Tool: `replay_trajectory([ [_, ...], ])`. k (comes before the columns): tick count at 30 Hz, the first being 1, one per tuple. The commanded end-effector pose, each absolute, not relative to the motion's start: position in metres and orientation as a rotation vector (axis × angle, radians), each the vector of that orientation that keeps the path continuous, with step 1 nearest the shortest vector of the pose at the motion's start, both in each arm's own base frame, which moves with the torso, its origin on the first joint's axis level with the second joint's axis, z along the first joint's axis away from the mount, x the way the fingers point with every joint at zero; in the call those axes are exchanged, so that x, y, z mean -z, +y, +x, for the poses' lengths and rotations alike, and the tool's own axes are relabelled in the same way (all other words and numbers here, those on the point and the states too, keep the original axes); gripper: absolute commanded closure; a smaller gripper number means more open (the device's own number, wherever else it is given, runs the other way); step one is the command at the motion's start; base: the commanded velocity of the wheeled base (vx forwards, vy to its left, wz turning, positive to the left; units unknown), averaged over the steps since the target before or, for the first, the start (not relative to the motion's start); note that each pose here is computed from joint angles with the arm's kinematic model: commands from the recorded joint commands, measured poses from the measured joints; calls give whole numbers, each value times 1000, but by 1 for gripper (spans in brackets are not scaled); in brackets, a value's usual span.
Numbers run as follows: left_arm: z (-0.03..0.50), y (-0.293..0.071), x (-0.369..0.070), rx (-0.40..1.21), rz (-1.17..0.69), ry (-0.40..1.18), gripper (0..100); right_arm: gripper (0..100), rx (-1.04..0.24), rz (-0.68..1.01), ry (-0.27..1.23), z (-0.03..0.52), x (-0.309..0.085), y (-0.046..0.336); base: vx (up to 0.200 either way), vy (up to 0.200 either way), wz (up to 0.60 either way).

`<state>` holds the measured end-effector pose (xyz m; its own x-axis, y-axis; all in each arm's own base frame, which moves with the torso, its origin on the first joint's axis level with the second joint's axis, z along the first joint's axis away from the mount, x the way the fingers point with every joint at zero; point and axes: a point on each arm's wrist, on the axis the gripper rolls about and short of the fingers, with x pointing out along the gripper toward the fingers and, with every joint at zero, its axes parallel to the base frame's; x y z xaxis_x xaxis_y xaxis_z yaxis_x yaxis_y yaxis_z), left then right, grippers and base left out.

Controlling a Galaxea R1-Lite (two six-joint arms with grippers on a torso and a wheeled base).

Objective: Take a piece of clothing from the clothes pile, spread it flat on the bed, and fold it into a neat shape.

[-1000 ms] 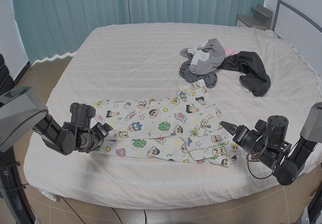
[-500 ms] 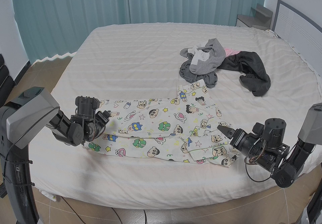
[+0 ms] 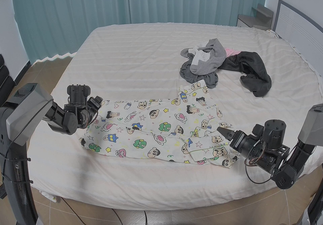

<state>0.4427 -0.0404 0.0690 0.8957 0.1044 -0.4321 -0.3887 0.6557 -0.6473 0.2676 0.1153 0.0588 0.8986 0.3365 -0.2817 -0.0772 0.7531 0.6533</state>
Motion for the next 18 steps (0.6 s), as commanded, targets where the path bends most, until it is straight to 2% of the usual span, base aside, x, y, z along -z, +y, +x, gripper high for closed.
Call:
replay_trajectory([
  [1, 425, -14, -79, -242, -792, 417, 0, 0, -230, 683, 406, 268, -57, 116, 0, 0, 0],
  [8, 386, 18, -77, -31, -680, 574, 0, 0, -231, 682, 411, 268, -56, 116, 0, 0, 0],
  [10, 377, 31, -68, 16, -563, 609, 0, 0, -232, 677, 421, 265, -55, 116, 0, 0, 0],
  [18, 367, 33, -55, 126, -490, 671, 0, 0, -230, 670, 436, 264, -51, 116, 0, 0, 0],
])
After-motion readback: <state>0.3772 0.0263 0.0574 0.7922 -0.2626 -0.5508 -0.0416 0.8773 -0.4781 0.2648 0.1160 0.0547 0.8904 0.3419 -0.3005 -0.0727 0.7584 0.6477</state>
